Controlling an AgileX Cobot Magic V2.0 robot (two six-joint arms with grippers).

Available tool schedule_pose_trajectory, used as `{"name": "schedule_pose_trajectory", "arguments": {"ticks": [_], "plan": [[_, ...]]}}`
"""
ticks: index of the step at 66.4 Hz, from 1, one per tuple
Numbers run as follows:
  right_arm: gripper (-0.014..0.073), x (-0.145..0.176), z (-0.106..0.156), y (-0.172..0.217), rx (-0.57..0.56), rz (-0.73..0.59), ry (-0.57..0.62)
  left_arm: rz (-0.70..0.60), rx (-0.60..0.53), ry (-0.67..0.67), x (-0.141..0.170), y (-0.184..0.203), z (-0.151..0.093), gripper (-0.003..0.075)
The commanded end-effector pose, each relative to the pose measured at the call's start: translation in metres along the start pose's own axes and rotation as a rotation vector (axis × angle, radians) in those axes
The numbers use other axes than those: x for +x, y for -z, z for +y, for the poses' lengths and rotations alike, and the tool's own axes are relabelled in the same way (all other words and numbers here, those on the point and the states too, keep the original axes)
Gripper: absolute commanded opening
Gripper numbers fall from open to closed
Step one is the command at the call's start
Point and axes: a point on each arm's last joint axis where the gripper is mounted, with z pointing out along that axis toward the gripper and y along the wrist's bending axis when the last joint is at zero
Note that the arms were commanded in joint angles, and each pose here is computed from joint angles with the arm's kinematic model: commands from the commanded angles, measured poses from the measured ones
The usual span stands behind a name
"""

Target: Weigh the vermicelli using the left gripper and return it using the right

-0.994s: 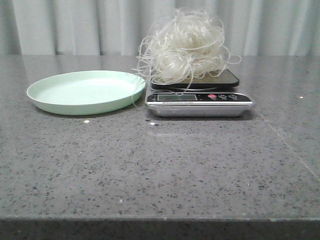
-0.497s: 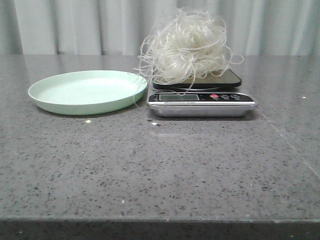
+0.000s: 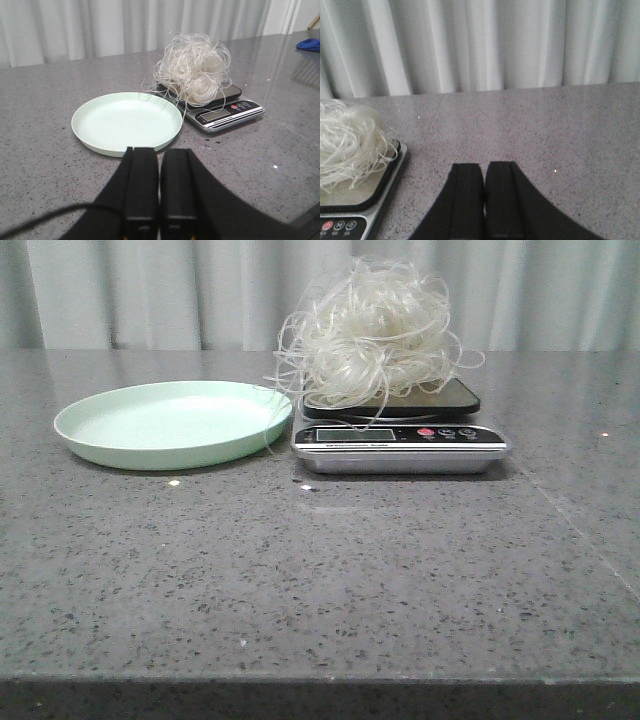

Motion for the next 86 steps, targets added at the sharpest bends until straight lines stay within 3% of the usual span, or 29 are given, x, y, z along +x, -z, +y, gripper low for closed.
{"name": "schedule_pose_trajectory", "arguments": {"ticks": [1, 8, 17, 31, 36, 45, 58, 86], "plan": [[0.0167, -0.013, 0.002, -0.007, -0.012, -0.042, -0.033, -0.095, -0.006, 0.016, -0.015, 0.002, 0.000, 0.0127], [0.0170, -0.022, 0.005, -0.010, -0.020, 0.004, -0.038, -0.095, -0.006, 0.016, -0.015, 0.002, 0.000, 0.0127], [0.0212, -0.046, 0.016, -0.017, -0.066, 0.058, 0.065, -0.095, -0.006, 0.016, -0.015, 0.002, 0.000, 0.0127], [0.0561, -0.087, 0.052, -0.048, -0.208, 0.178, 0.107, -0.093, -0.006, 0.016, -0.015, 0.002, 0.000, 0.0127], [0.0615, -0.096, 0.072, -0.066, -0.274, 0.226, 0.124, -0.093, -0.006, 0.016, -0.015, 0.002, 0.000, 0.0127], [0.0610, -0.109, 0.113, -0.096, -0.380, 0.260, 0.149, -0.093, -0.006, 0.016, -0.015, 0.002, 0.000, 0.0127], [0.0610, -0.115, 0.155, -0.146, -0.425, 0.368, 0.109, -0.093, -0.006, 0.016, -0.015, 0.002, 0.000, 0.0127], [0.0610, -0.072, 0.194, -0.239, -0.355, 0.686, 0.186, -0.091, -0.006, 0.016, -0.014, 0.002, 0.000, 0.0127]]}}
